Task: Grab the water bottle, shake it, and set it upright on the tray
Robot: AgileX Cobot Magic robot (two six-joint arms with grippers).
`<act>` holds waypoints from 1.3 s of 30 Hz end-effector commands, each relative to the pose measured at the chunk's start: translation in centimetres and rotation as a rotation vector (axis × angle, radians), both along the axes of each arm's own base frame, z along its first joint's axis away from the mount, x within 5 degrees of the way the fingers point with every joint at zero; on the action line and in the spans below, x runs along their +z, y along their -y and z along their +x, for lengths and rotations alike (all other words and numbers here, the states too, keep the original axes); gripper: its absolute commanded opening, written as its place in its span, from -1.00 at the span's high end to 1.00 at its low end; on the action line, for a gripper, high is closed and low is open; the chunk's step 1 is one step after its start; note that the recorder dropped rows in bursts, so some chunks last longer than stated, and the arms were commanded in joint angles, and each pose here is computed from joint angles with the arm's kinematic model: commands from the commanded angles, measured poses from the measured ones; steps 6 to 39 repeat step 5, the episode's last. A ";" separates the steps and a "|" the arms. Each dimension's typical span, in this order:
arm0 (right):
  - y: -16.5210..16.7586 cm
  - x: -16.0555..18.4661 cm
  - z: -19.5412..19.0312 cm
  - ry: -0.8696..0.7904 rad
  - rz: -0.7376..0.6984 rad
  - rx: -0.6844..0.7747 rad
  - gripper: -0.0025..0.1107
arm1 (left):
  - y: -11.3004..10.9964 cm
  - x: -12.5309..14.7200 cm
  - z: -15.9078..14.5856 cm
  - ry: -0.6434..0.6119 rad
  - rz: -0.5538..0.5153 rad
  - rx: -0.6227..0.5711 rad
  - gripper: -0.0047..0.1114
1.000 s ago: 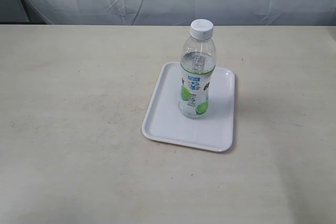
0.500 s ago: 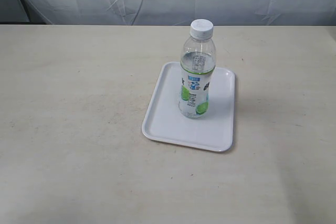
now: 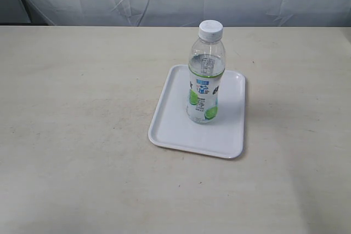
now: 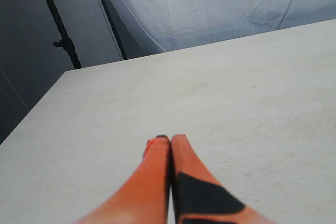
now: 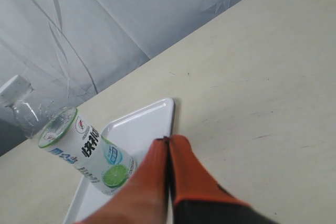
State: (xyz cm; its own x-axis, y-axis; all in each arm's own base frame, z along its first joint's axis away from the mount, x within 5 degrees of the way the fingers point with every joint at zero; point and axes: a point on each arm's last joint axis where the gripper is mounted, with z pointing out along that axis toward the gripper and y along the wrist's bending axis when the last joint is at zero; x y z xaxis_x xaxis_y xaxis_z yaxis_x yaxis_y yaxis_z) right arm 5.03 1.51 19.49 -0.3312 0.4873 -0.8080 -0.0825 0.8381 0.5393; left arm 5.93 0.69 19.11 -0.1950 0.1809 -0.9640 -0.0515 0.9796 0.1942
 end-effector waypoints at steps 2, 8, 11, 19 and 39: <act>0.1 0.0 0.0 0.017 -0.013 -0.006 0.93 | 0.0 0.1 0.0 0.016 -0.010 -0.001 0.92; 0.1 0.0 0.0 0.017 -0.013 -0.006 0.93 | 0.0 0.1 0.0 0.016 -0.010 -0.001 0.92; 0.1 0.0 0.0 0.017 -0.013 -0.006 0.93 | 0.0 0.1 0.0 0.016 -0.010 -0.001 0.92; 0.1 0.0 0.0 0.017 -0.013 -0.006 0.93 | 0.0 0.1 0.0 0.016 -0.010 -0.001 0.92; 0.1 0.0 0.0 0.017 -0.013 -0.006 0.93 | 0.0 0.1 0.0 0.016 -0.010 -0.001 0.92</act>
